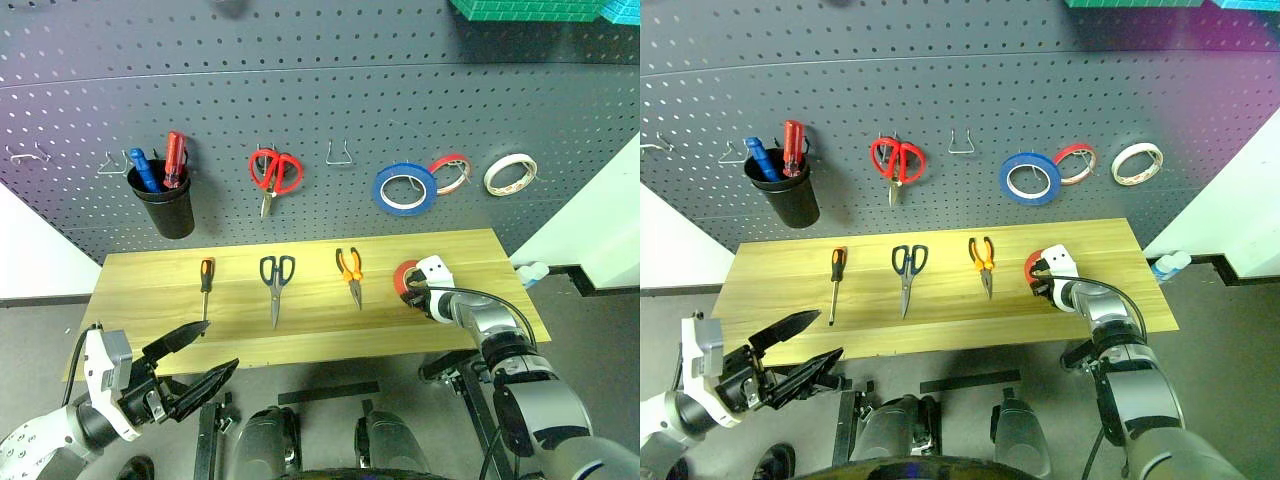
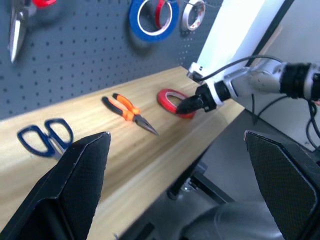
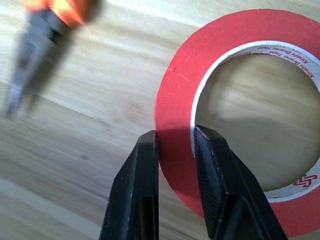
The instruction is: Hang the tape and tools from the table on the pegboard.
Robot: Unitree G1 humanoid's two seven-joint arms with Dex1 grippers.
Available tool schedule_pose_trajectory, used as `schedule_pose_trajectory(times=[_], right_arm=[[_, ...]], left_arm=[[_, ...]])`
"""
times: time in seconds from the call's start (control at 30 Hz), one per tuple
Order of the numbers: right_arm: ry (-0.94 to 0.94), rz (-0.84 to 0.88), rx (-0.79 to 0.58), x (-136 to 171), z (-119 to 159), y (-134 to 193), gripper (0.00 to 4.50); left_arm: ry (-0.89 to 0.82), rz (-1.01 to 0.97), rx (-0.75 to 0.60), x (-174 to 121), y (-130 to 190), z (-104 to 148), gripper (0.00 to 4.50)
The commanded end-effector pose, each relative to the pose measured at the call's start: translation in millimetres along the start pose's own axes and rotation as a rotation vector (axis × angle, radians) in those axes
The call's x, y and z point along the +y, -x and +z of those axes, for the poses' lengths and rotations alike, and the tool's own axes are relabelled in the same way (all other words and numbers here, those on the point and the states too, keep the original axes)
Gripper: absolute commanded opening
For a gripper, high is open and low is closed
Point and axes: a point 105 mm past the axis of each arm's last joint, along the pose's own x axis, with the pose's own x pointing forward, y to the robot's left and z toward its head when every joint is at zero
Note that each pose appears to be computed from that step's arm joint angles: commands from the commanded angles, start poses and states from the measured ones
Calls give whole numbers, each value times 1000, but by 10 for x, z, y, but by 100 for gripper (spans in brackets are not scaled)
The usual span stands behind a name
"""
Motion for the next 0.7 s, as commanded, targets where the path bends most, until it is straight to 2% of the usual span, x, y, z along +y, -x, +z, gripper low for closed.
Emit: schedule_pose_trajectory(times=[0.03,0.23,0.37,0.7], right_arm=[[-54,26,-63,-20,61,82,68],[-181,23,-188,-102,158,228,68],[-200,17,-201,-77,44,309,68],[-318,-1,-431,-24,165,590,68]], left_arm=[[-36,-24,-13,-45,-57,79,450],[-39,-35,-27,-10,-96,94,450],[-39,-39,-33,28,-104,102,450],[-55,-47,-42,134,-127,93,450]])
